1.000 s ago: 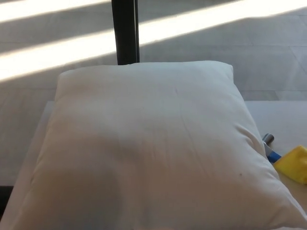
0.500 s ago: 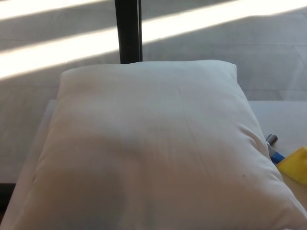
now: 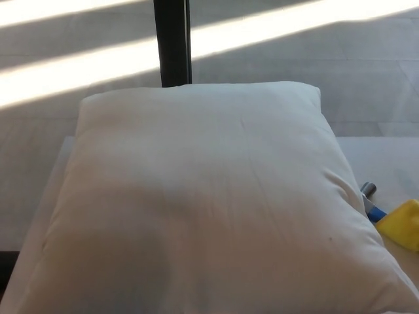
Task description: A hammer is kept on the right hand side and a pillow is kept on the left hand side on the desk infront of the robot and the robot uses its right hand to pick up the hammer and makes a downward swinging motion to hit the pillow
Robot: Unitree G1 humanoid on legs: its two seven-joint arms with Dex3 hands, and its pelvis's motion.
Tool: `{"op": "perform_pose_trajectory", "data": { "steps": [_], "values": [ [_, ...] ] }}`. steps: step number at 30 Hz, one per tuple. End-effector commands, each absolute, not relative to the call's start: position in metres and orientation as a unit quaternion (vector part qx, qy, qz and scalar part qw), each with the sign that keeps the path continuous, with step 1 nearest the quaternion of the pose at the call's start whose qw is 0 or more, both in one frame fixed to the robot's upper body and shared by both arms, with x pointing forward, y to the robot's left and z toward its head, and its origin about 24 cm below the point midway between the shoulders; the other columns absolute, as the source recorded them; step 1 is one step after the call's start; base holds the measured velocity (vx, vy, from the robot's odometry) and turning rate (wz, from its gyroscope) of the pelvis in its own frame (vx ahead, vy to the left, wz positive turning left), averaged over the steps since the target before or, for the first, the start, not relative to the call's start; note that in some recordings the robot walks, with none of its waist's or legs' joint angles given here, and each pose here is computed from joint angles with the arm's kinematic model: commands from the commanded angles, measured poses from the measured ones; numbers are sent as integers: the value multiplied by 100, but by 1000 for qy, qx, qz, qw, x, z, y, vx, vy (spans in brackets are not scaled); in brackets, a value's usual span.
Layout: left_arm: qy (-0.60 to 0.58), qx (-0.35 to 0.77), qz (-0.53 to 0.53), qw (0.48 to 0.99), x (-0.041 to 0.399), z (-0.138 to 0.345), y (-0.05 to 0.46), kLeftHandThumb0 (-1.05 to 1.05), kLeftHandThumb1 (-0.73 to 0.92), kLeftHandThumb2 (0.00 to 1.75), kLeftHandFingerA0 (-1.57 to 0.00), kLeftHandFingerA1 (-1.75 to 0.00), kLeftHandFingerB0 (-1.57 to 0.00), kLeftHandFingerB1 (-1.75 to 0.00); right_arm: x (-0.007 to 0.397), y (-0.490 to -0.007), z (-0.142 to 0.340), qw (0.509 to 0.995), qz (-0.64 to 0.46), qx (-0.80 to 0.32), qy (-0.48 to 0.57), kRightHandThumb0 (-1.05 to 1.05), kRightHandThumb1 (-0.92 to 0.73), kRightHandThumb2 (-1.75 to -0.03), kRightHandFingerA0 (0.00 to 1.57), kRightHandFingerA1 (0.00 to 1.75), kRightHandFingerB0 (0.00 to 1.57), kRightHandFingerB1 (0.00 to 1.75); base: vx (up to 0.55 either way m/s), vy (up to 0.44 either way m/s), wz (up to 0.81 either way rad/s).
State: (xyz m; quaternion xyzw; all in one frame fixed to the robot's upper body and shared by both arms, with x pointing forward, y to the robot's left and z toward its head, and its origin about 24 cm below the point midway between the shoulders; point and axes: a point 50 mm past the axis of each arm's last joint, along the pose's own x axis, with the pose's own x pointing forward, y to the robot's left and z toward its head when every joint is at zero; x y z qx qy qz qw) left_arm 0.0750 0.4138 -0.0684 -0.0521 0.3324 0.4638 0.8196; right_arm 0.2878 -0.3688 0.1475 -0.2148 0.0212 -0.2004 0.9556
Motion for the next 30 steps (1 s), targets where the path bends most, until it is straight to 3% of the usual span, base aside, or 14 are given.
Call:
{"op": "perform_pose_trajectory", "data": {
  "steps": [1,6,7,8,9,10,11,16,17,18,21,23,24,30],
  "values": [
    [322,-38,473,819,71,-63,420,-53,59,58,-78,-54,-67,-48,297,-328,118,844,7,-514,151,-84,-72,-70,0,0,0,24,0,0,0],
    [322,-35,467,823,71,-62,421,-55,59,58,-77,-53,-65,-47,302,-324,110,832,14,-529,168,-85,-74,-72,0,0,0,23,0,0,0],
    [322,-39,471,821,71,-63,421,-56,57,58,-79,-53,-66,-48,304,-322,104,824,22,-536,182,-95,-64,-101,0,11,8,10,0,0,0],
    [322,-41,473,819,71,-63,421,-55,58,58,-79,-54,-68,-49,305,-321,101,817,26,-545,188,-97,-66,-101,0,8,11,11,0,0,0],
    [322,-38,472,820,71,-63,421,-53,60,58,-76,-53,-68,-48,306,-318,95,807,34,-558,190,-85,-73,-73,0,0,3,23,0,0,0],
    [323,-35,468,822,71,-62,421,-53,60,58,-76,-53,-68,-48,306,-316,91,801,41,-566,192,-85,-73,-73,0,0,3,23,0,0,0],
    [321,-38,469,822,70,-62,421,-51,60,58,-76,-53,-67,-49,307,-314,88,796,47,-572,192,-94,-61,-100,0,13,9,14,0,0,0],
    [325,-42,467,821,70,-64,419,-53,60,58,-78,-53,-65,-46,304,-305,75,784,77,-586,190,-105,-68,-102,0,3,12,9,0,0,0],
    [325,-42,469,820,71,-64,419,-54,60,58,-82,-53,-65,-46,303,-304,73,780,85,-591,188,-87,-75,-67,0,0,7,24,0,0,0],
    [322,-42,471,820,71,-64,419,-51,60,58,-79,-54,-66,-49,303,-301,68,778,104,-587,198,-101,-66,-104,0,9,15,14,0,0,0],
    [322,-47,468,822,68,-65,419,-52,59,58,-74,-53,-63,-47,303,-300,66,783,106,-578,202,-97,-65,-101,0,10,6,24,0,0,0],
    [321,-47,467,823,67,-65,419,-52,59,58,-74,-53,-63,-47,304,-300,65,785,106,-575,204,-97,-65,-101,0,10,6,24,0,0,0],
    [320,-44,467,823,68,-65,419,-53,58,58,-79,-53,-73,-51,305,-301,64,786,101,-572,211,-92,-63,-99,0,10,5,27,0,0,0],
    [323,-35,465,823,68,-65,417,-51,60,58,-76,-53,-69,-51,312,-305,63,791,77,-563,225,-84,-56,-95,0,17,13,34,0,0,0]
  ]
}}
